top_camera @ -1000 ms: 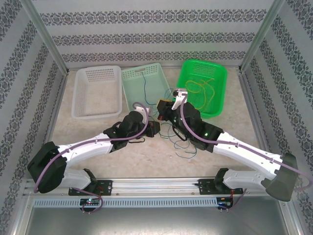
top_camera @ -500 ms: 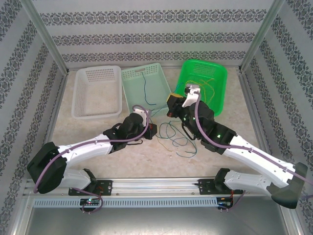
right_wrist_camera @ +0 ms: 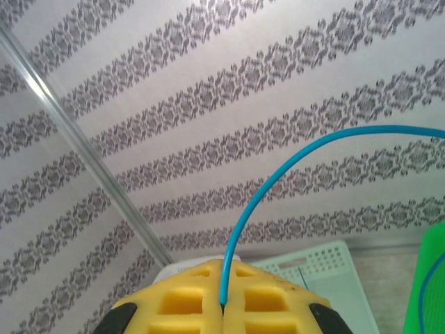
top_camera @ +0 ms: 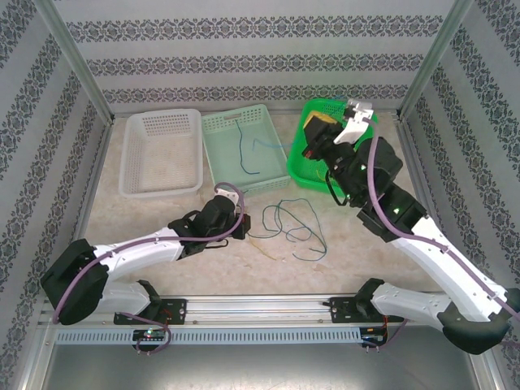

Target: Untangle the cables

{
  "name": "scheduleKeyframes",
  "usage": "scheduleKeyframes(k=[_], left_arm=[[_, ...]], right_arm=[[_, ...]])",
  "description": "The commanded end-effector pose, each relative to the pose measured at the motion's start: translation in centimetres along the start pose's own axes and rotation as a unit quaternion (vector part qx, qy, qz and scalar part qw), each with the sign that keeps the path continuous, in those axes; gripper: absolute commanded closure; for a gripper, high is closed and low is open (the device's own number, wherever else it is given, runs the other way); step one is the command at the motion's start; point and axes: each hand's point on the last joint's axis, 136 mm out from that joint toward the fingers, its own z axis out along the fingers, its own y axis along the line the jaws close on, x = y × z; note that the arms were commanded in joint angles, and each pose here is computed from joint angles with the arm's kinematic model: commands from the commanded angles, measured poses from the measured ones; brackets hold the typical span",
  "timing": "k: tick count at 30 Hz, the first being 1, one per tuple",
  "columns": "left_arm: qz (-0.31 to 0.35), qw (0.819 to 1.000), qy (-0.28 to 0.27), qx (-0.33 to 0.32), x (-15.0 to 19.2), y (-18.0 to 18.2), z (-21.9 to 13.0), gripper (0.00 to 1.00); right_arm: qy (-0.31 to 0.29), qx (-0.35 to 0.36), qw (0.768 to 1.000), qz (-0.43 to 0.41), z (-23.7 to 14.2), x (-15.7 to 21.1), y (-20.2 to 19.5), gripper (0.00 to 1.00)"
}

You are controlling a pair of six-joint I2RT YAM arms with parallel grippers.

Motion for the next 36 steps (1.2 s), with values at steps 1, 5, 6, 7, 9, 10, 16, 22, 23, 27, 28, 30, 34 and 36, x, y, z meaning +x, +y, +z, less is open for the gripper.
scheduleKeyframes(k=[1,5,6,7,9,10,16,22,23,27,28,30,34,36], left_arm=[[0.007,1.000,-0.006,-0.018,0.0,1.0,-0.4,1.00],[0.010,1.000,-0.007,-0.012,-0.2,0.7,-0.5,1.00],[0.012,1.000,-0.007,-0.010,-0.3,0.6,-0.6,1.00],[0.012,1.000,-0.006,-0.010,-0.2,0.6,-0.6,1.00],[0.013,1.000,-0.005,-0.010,-0.1,0.7,-0.8,1.00],[0.013,1.000,-0.006,-0.011,0.0,0.8,-0.9,1.00],[0.013,1.000,-0.022,-0.017,0.0,1.4,-1.7,1.00],[0.020,0.999,-0.023,-0.019,-0.3,1.3,-2.0,1.00],[0.021,0.999,-0.023,-0.020,-0.3,1.3,-2.1,1.00],[0.019,0.999,-0.028,-0.025,-0.3,1.7,-2.4,1.00],[0.019,0.999,-0.030,-0.026,-0.3,1.8,-2.5,1.00],[0.019,0.999,-0.030,-0.029,-0.2,2.0,-2.6,1.00],[0.022,0.999,-0.030,-0.031,-0.3,2.0,-2.6,1.00],[0.023,0.999,-0.028,-0.033,-0.3,2.0,-2.5,1.00]], right_arm=[[0.038,-0.028,0.999,-0.007,1.9,1.1,1.1,1.00],[0.081,-0.040,0.996,-0.004,5.7,3.8,1.5,1.00],[0.092,-0.047,0.995,0.002,6.9,4.4,1.5,1.00],[0.101,-0.053,0.993,0.008,7.8,5.0,1.5,1.00],[0.120,-0.056,0.991,0.019,10.0,6.4,1.2,1.00],[0.127,-0.058,0.990,0.024,11.0,7.0,1.0,1.00],[0.179,-0.062,0.981,0.050,16.4,12.1,-0.2,1.00],[0.219,-0.044,0.972,0.078,20.9,17.7,-2.6,1.00],[0.221,-0.037,0.971,0.081,21.4,18.4,-3.1,1.00],[0.244,-0.016,0.964,0.105,22.7,21.6,-5.1,1.00],[0.252,-0.011,0.962,0.109,22.8,22.5,-5.5,1.00],[0.270,0.000,0.957,0.109,22.8,24.5,-6.5,1.00],[0.319,0.030,0.940,0.114,22.5,28.9,-9.2,0.87],[0.340,0.035,0.931,0.127,22.2,30.5,-10.0,0.75]])
